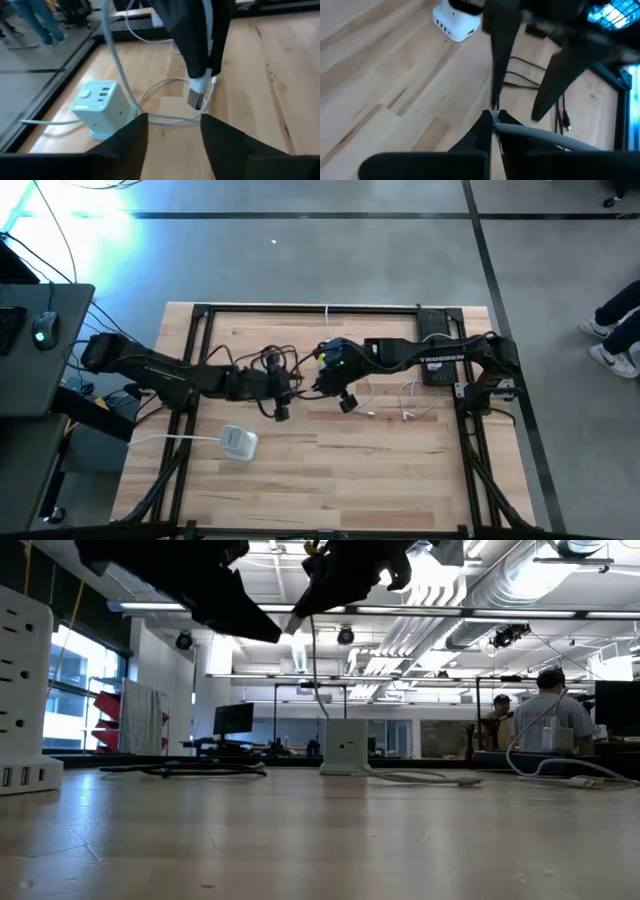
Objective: Insert USB
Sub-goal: Insert the white charger cable into the light green outlet extension
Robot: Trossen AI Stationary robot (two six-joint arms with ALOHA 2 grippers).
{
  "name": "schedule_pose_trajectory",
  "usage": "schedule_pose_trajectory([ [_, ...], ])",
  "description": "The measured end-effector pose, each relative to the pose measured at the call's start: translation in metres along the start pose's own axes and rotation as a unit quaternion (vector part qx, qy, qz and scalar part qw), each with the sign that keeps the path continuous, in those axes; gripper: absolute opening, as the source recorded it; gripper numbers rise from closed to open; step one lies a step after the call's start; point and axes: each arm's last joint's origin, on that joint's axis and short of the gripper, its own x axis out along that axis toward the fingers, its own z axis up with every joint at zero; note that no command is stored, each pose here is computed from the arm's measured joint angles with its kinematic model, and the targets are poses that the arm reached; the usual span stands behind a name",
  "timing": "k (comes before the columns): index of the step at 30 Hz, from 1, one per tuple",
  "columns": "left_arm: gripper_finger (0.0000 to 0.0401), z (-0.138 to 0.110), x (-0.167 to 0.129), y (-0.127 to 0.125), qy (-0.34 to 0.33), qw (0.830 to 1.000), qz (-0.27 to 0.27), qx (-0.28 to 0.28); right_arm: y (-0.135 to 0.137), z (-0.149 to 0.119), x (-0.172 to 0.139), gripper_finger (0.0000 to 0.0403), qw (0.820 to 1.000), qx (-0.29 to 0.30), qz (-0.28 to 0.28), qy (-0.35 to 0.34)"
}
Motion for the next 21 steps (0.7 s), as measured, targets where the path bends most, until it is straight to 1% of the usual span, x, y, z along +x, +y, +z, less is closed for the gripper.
schedule_pose_trajectory([
  [2, 0.0188, -0.001, 0.006, 0.0, -0.004, 1.0, -0.01, 0.003, -0.001, 0.001, 0.0, 0.0, 1.0, -0.004, -0.003, -0.004],
  [4, 0.0194, -0.002, 0.012, -0.001, -0.011, 1.0, -0.008, 0.009, -0.001, 0.002, 0.0, 0.0, 1.0, -0.005, -0.007, -0.009],
  [8, 0.0185, -0.003, 0.02, -0.004, -0.025, 0.999, -0.008, 0.02, -0.001, 0.001, 0.0, 0.0, 1.0, -0.005, -0.006, -0.008],
  [12, 0.0149, -0.003, 0.021, -0.005, -0.024, 1.0, -0.009, 0.007, -0.001, 0.0, 0.0, 0.0, 1.0, -0.004, -0.008, 0.002],
  [15, 0.011, -0.003, 0.021, -0.005, -0.024, 1.0, -0.01, -0.003, -0.001, -0.001, 0.0, 0.0, 1.0, -0.003, -0.018, 0.012],
  [21, 0.0033, -0.003, 0.021, -0.004, -0.027, 1.0, -0.007, -0.01, -0.001, -0.001, 0.0, 0.0, 1.0, -0.003, -0.014, 0.014],
])
